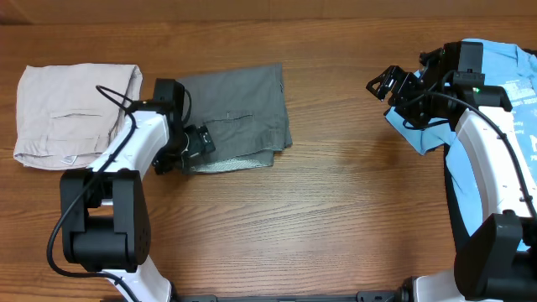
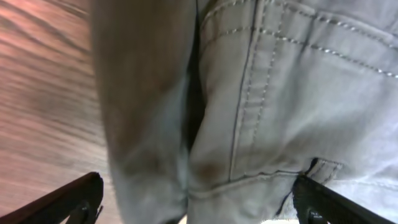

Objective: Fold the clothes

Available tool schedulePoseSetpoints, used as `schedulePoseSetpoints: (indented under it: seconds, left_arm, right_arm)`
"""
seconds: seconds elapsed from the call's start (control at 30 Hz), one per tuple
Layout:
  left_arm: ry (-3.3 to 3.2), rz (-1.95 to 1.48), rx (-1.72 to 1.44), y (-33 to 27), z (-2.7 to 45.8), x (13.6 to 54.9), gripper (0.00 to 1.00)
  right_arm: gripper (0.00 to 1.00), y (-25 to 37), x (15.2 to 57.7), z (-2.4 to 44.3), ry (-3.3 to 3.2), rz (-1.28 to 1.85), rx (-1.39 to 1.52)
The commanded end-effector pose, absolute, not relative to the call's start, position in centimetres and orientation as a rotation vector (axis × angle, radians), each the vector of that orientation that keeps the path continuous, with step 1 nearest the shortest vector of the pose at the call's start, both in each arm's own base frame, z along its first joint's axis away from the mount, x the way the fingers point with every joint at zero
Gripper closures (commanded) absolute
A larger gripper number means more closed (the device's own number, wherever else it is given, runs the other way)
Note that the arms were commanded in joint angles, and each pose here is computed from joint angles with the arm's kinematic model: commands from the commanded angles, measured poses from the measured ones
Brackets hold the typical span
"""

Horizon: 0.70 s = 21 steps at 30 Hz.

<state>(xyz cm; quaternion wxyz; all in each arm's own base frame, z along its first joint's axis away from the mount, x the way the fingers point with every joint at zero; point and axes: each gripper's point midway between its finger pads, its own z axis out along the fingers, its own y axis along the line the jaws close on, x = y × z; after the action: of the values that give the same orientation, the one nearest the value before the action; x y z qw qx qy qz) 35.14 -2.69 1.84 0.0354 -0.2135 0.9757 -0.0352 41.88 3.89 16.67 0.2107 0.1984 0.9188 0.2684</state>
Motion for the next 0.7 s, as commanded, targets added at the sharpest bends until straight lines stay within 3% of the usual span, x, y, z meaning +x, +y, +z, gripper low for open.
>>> schedulePoseSetpoints:
  seconds: [0.0,0.17,0.2,0.37,0.6,0.67]
  left_arm:
    - [2.996,-0.157,-0.698,-3.4,0.8,34.4,0.0]
    - [2.987,-0.189,-0.693,-3.7,-0.3,34.1,0.04]
    - [2.989,-0.188,-0.696,-3.7,-0.4,34.1,0.12]
    - [2.988,-0.187,-0.7,-3.7,-0.4,34.1,0.35]
    - [2.988,-0.187,-0.699,-3.7,-0.4,34.1,0.58]
    - [2.988,-0.187,-0.699,-3.7,-0.4,34.1,0.73]
  right_arm:
    - [0.0,3.7,42.0,16.6,2.551,0.737,0.555]
    - [0.0,3.7,42.0,16.6,2.551,0.737,0.555]
    - [0.0,3.7,42.0,16.6,2.551,0.737,0.555]
    - [0.0,3.7,42.0,16.6,2.551,0.737,0.555]
    - [0.0,3.7,42.0,16.6,2.551,0.737,0.556]
    - [0.0,3.7,42.0,16.6,2.551,0.737,0.555]
